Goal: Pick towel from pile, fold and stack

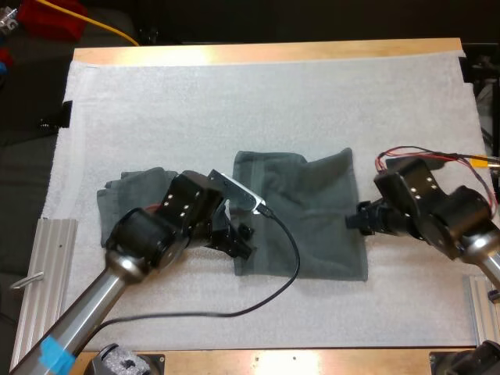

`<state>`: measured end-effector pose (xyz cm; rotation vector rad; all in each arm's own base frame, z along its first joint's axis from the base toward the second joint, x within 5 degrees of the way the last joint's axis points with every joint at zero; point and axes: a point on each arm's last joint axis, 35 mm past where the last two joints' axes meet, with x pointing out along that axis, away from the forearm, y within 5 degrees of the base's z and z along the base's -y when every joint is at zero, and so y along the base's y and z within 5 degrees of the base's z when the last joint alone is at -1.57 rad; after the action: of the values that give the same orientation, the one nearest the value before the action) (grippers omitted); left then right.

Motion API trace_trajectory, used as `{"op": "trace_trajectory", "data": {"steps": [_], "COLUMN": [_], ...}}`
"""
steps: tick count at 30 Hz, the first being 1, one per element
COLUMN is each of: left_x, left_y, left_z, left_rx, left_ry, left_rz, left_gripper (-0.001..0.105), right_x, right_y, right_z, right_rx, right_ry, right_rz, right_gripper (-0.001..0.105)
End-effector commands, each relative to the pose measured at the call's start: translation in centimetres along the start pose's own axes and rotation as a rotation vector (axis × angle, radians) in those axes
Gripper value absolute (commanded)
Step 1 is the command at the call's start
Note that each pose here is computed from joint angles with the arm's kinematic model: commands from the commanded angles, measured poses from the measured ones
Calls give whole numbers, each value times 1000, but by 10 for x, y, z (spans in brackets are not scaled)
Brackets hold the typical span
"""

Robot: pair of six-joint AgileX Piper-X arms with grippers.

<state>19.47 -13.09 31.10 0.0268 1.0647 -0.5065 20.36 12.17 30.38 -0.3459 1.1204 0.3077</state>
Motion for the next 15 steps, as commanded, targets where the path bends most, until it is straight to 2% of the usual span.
{"op": "trace_trajectory", "data": {"steps": [1,6,11,15], "left_x": [-9,-34,-57,-71], "left_y": [-4,-12,-20,-26], "left_z": [-3,-22,-37,-50], "left_rx": [-21,-6,-46,-79], "left_ry": [-4,29,4,26], "left_rz": [-42,-67,-116,-182], "left_gripper": [68,68,68,68], "right_x": [-9,-33,-57,-71], "right_y": [-1,-6,-9,-12], "right_z": [-6,-22,-41,-54], "right_rx": [1,27,65,84], "right_ry": [11,-6,-26,-41], "right_rz": [8,19,97,127], "right_gripper": [70,70,70,70]}}
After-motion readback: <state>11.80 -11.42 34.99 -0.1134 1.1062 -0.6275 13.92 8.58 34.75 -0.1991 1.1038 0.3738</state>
